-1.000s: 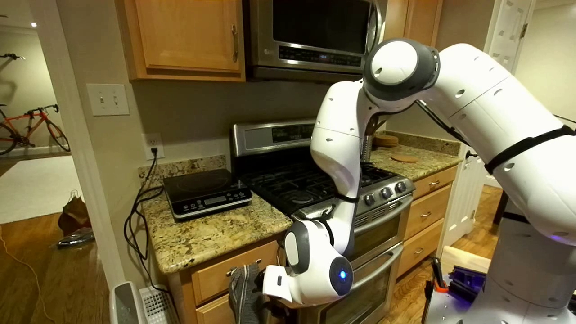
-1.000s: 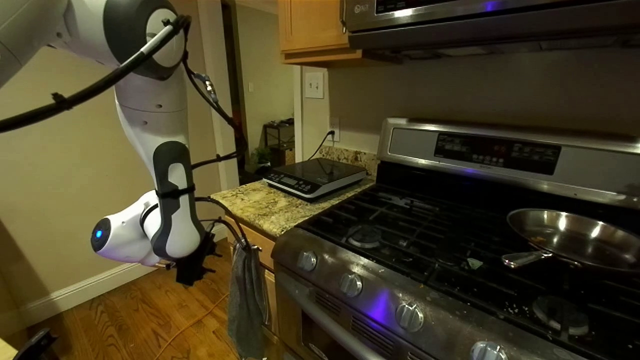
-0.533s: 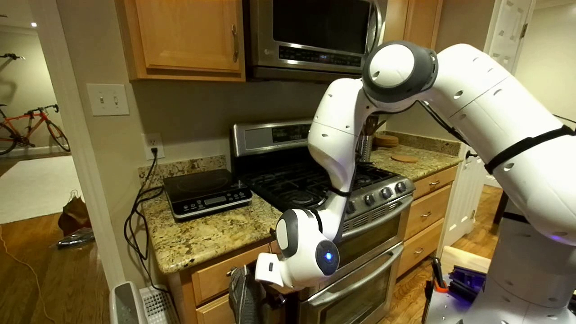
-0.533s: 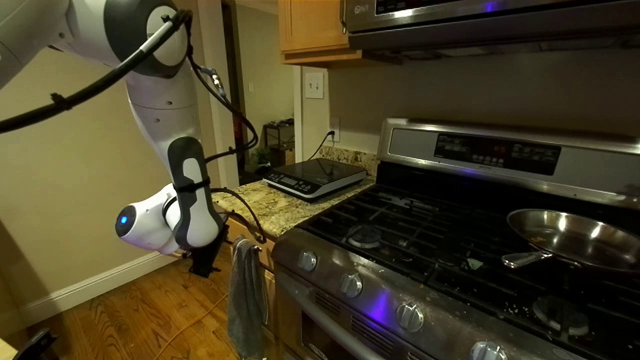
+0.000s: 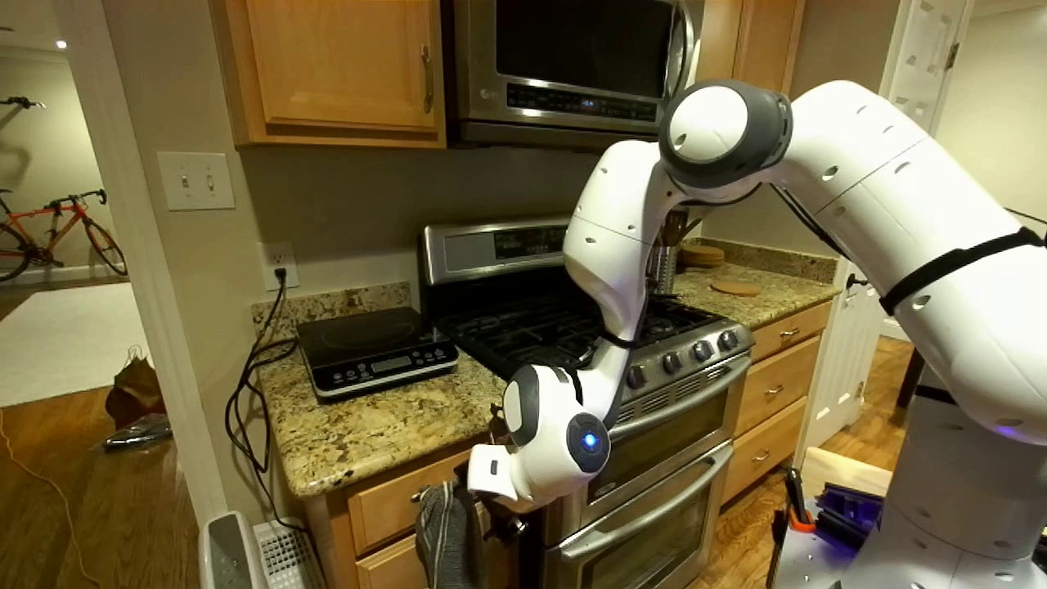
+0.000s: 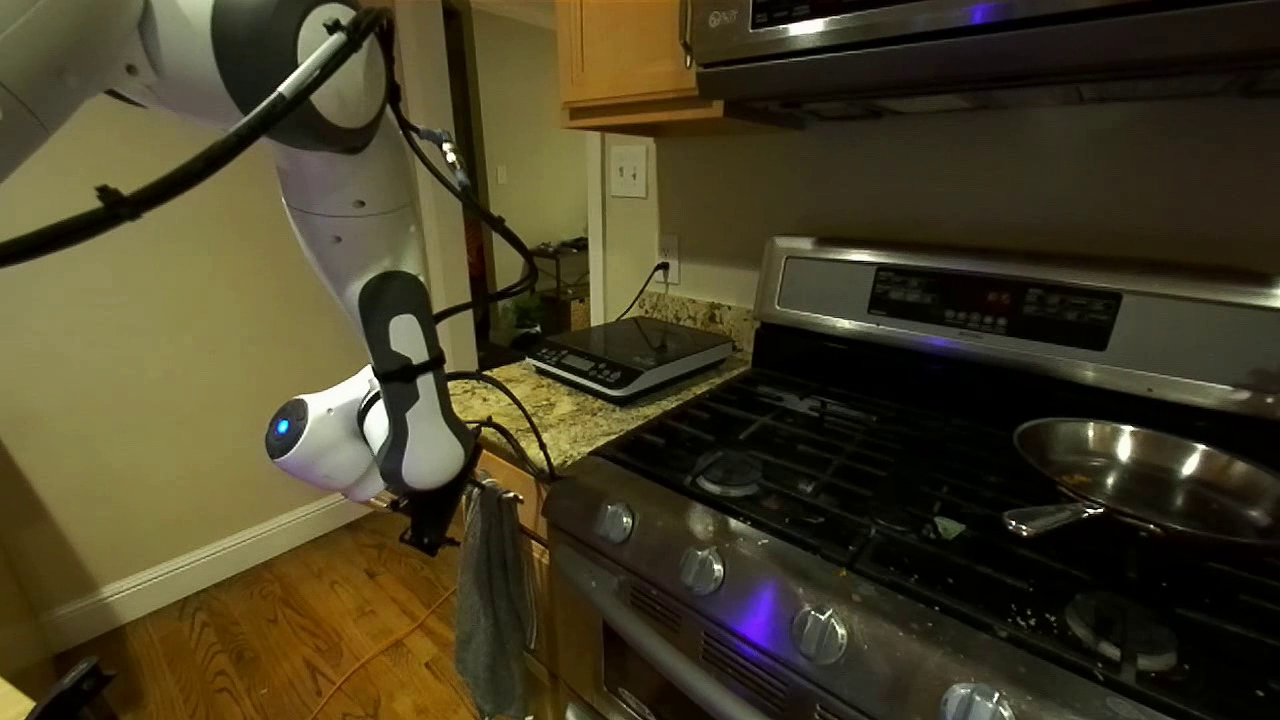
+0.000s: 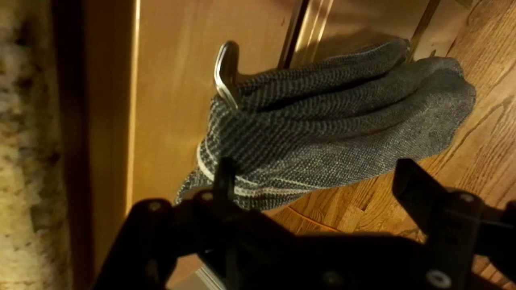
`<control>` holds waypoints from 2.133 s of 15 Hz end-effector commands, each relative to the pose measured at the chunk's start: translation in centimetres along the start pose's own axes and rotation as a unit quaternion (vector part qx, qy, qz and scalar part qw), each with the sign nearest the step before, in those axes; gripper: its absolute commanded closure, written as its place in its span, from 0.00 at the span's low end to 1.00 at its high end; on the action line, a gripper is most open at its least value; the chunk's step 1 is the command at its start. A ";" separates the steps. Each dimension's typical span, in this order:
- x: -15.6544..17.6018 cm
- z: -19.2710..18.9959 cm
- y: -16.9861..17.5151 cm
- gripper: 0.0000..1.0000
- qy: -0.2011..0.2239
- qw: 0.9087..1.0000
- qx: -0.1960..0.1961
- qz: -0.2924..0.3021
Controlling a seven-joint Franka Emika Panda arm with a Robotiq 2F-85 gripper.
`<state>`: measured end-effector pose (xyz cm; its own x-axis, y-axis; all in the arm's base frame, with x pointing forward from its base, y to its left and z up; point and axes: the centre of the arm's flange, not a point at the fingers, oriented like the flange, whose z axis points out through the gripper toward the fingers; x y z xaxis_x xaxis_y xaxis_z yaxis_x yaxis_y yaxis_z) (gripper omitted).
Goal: Open the first top drawer
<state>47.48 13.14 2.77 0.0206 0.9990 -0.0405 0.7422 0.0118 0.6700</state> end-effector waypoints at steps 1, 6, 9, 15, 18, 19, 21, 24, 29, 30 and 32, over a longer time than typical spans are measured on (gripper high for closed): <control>0.0 0.0 0.0 0.00 0.000 1.000 0.000 0.000; 0.0 0.2 0.5 0.00 -0.010 1.000 -0.003 0.012; -0.2 0.4 1.4 0.00 -0.031 0.999 -0.002 0.039; -0.4 0.8 3.3 0.00 -0.054 0.994 -0.007 0.094; -0.6 1.6 4.1 0.00 -0.056 0.992 -0.004 0.114; -0.7 2.1 4.4 0.00 -0.055 0.991 0.000 0.123; -0.8 3.0 4.4 0.07 -0.054 0.989 0.012 0.140; -0.9 4.3 4.3 0.26 -0.059 0.984 0.022 0.164; -0.8 5.4 4.7 0.62 -0.061 0.981 0.014 0.185; -0.8 5.2 5.0 0.69 -0.060 0.981 0.011 0.186; -0.7 5.0 5.3 0.81 -0.059 0.981 0.005 0.185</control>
<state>53.33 13.28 3.13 0.3414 0.9352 0.0941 0.6887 -0.3170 0.6520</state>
